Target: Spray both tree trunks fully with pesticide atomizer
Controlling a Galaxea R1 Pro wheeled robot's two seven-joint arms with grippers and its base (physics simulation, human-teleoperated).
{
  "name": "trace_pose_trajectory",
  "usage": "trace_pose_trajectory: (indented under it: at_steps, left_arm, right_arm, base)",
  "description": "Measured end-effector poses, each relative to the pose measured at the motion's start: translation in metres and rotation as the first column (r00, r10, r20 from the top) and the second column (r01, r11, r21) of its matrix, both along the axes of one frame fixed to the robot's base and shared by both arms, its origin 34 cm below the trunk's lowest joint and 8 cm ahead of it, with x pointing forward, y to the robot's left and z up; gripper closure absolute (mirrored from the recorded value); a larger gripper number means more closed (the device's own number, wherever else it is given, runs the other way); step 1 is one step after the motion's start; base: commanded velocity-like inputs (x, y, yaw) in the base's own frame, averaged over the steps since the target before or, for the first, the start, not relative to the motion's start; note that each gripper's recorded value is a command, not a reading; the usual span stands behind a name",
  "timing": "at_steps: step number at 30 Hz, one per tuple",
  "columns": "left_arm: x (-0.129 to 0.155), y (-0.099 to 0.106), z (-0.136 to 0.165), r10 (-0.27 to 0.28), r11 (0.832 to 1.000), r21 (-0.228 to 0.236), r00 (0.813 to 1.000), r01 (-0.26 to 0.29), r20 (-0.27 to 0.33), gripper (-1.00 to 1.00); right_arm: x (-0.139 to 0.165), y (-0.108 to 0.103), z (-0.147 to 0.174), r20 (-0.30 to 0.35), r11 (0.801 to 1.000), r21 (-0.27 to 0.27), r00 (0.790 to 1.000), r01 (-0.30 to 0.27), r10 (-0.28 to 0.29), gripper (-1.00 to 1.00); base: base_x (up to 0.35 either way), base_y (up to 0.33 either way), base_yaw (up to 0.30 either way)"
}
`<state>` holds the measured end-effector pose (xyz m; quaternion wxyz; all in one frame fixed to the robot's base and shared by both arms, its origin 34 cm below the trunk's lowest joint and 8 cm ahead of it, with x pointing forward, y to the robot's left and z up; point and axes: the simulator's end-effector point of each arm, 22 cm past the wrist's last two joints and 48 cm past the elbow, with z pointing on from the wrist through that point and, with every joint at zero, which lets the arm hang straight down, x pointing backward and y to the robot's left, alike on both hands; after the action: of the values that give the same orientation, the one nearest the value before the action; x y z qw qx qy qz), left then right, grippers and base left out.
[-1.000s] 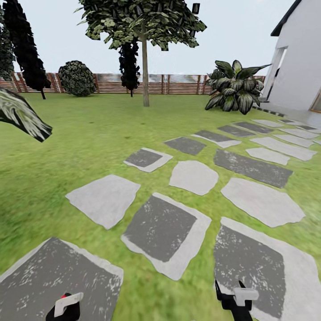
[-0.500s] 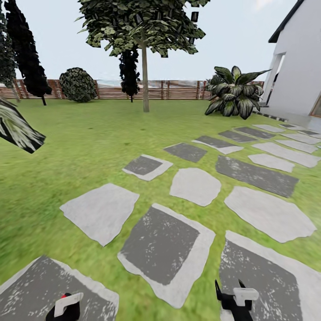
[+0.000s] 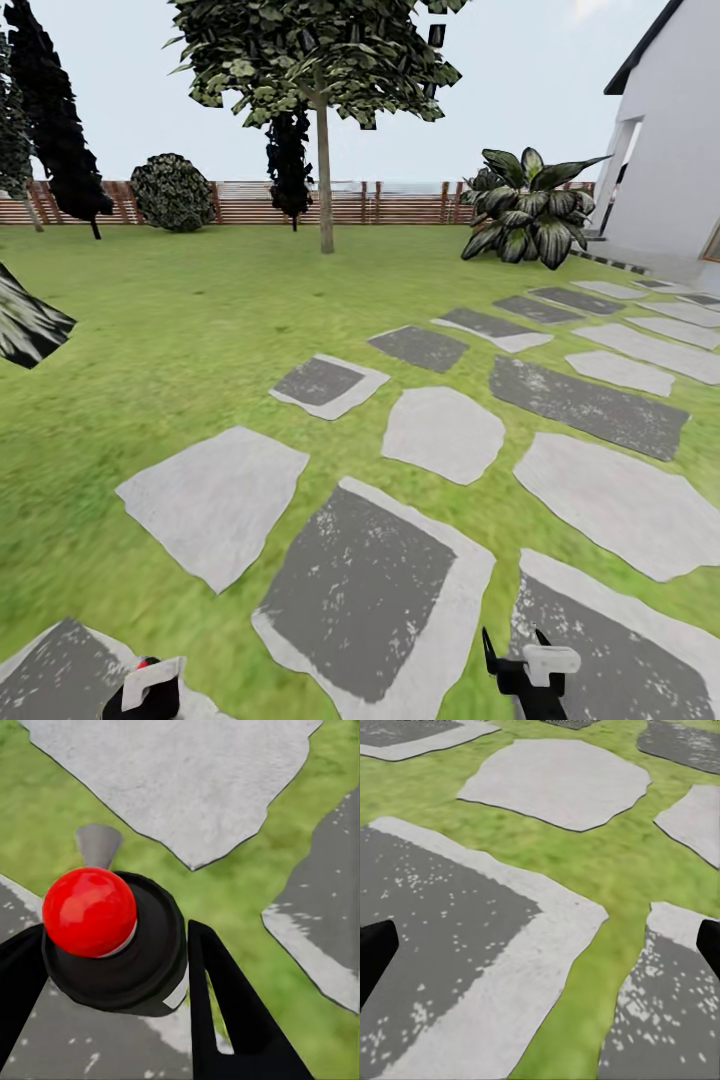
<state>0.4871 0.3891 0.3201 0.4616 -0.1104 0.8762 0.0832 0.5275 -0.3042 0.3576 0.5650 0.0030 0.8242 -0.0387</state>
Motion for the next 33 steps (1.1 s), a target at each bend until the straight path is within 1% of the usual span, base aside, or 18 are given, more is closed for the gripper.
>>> trace_pose_trajectory:
  at_steps: [33]
  left_arm:
    - [0.0001, -0.0002, 0.0001, -0.001, 1.000, 0.001, 1.000, 0.001, 0.001, 1.00]
  right_arm:
    - [-0.0001, 0.0021, -0.0003, -0.001, 1.000, 0.002, 1.000, -0.002, 0.002, -1.00]
  base:
    - [0.339, 0.000, 0.000]
